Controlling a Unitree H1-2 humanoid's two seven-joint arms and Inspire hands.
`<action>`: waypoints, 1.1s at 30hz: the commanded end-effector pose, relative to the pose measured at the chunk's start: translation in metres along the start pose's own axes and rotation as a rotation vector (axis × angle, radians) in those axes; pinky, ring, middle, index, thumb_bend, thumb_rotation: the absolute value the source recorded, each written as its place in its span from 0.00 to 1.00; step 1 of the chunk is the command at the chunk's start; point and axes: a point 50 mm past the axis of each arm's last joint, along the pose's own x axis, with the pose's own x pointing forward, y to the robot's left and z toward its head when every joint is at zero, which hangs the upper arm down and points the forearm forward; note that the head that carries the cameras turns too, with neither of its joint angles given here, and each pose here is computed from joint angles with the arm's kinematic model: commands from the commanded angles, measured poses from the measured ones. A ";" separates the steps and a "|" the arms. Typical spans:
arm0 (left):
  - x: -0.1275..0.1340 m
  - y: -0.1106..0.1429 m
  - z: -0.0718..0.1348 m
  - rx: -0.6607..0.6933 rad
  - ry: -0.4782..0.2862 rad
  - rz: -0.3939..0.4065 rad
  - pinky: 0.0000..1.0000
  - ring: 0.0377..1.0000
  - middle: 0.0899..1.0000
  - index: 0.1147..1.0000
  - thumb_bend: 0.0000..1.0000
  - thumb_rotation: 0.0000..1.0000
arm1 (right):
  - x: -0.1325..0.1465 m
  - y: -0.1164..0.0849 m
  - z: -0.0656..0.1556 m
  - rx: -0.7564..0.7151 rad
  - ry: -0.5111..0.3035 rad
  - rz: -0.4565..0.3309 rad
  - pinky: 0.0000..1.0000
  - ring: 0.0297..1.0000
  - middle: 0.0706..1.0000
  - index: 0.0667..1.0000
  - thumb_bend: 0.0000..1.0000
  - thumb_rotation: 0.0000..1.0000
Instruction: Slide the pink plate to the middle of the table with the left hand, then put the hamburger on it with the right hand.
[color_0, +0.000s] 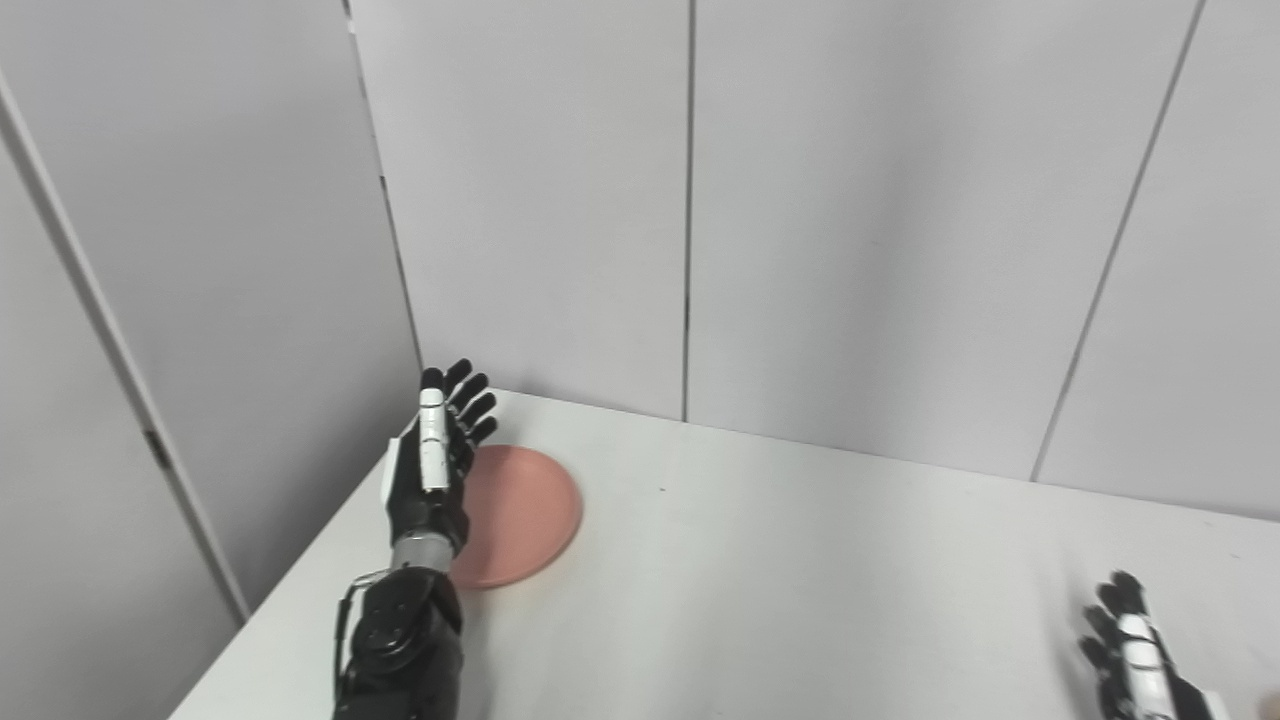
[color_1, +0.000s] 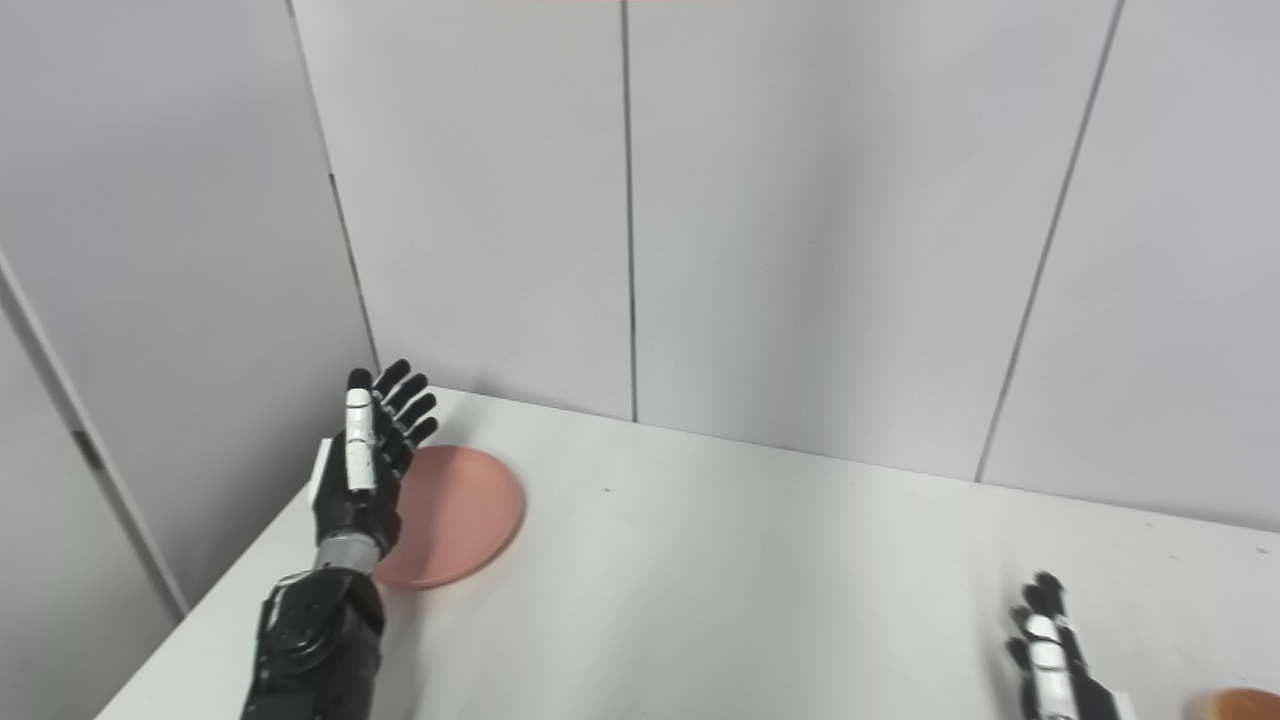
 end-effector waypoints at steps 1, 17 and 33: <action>0.019 0.000 0.030 0.017 -0.125 0.017 0.81 0.83 0.83 0.81 0.70 1.00 | 0.011 0.001 0.018 -0.018 -0.104 0.013 1.00 1.00 1.00 1.00 0.44 0.97; 0.031 0.041 0.016 0.060 -0.136 0.165 0.77 0.83 0.82 0.80 0.67 1.00 | 0.010 -0.001 0.018 0.002 -0.106 0.039 1.00 1.00 1.00 1.00 0.46 0.95; 0.037 0.055 0.002 0.132 -0.117 0.206 1.00 0.91 0.85 0.80 0.65 1.00 | 0.009 -0.003 0.018 -0.009 -0.110 0.051 1.00 1.00 1.00 1.00 0.47 0.95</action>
